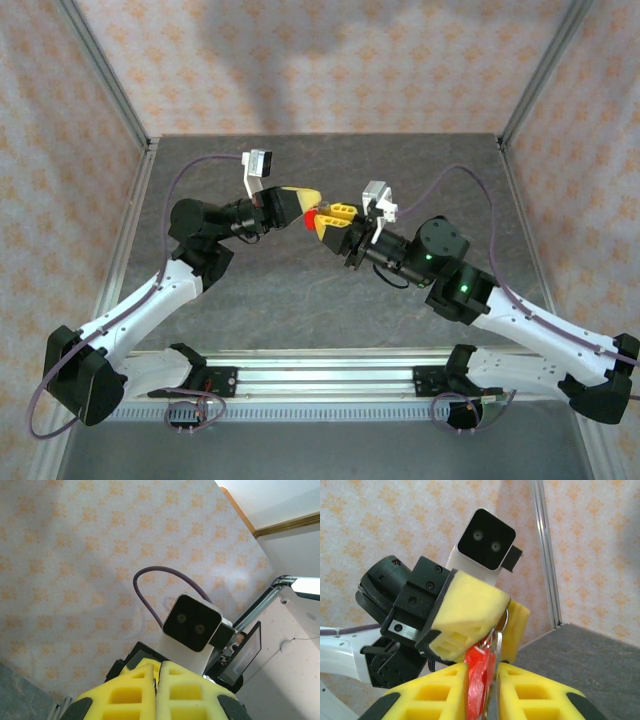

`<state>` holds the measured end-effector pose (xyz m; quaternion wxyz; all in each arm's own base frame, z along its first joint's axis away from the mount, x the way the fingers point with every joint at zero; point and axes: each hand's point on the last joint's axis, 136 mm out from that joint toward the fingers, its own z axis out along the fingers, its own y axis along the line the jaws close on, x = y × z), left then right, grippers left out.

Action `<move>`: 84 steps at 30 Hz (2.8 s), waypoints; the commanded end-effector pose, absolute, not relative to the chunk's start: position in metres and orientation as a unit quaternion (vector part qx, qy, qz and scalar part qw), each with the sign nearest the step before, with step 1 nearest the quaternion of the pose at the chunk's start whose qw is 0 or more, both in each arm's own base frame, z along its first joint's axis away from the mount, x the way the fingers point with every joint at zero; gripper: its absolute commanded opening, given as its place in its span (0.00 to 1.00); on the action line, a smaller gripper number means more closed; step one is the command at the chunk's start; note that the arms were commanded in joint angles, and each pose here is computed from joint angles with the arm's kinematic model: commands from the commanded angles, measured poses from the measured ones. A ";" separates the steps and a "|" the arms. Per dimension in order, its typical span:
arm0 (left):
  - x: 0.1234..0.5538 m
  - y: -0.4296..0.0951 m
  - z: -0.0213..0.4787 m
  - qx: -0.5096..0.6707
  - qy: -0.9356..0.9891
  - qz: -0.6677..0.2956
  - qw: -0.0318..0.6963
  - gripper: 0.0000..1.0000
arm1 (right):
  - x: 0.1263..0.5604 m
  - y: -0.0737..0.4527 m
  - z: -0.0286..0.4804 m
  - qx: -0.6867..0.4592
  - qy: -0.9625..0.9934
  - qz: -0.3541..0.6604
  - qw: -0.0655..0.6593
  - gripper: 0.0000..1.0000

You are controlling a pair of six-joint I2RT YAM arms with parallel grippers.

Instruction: Remove the keys from the keyring

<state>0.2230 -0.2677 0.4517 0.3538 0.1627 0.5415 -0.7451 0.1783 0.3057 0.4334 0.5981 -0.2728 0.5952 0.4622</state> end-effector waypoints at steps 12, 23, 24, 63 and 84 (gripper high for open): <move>0.214 -0.260 0.453 0.172 0.540 -0.725 0.390 0.36 | 0.171 0.290 0.447 -0.281 0.600 0.441 0.606 0.00; 0.208 -0.254 0.429 0.211 0.618 -0.638 0.409 0.40 | 0.153 0.275 0.423 -0.338 0.649 0.410 0.545 0.00; 0.207 -0.254 0.426 0.216 0.625 -0.628 0.409 0.40 | 0.153 0.274 0.422 -0.341 0.652 0.409 0.539 0.00; 0.186 -0.285 0.436 0.278 0.605 -0.645 0.374 0.00 | 0.150 0.268 0.418 -0.343 0.662 0.446 0.495 0.00; 0.211 -0.263 0.441 0.168 0.563 -0.674 0.449 0.00 | 0.154 0.261 0.419 -0.270 0.605 0.504 0.554 0.00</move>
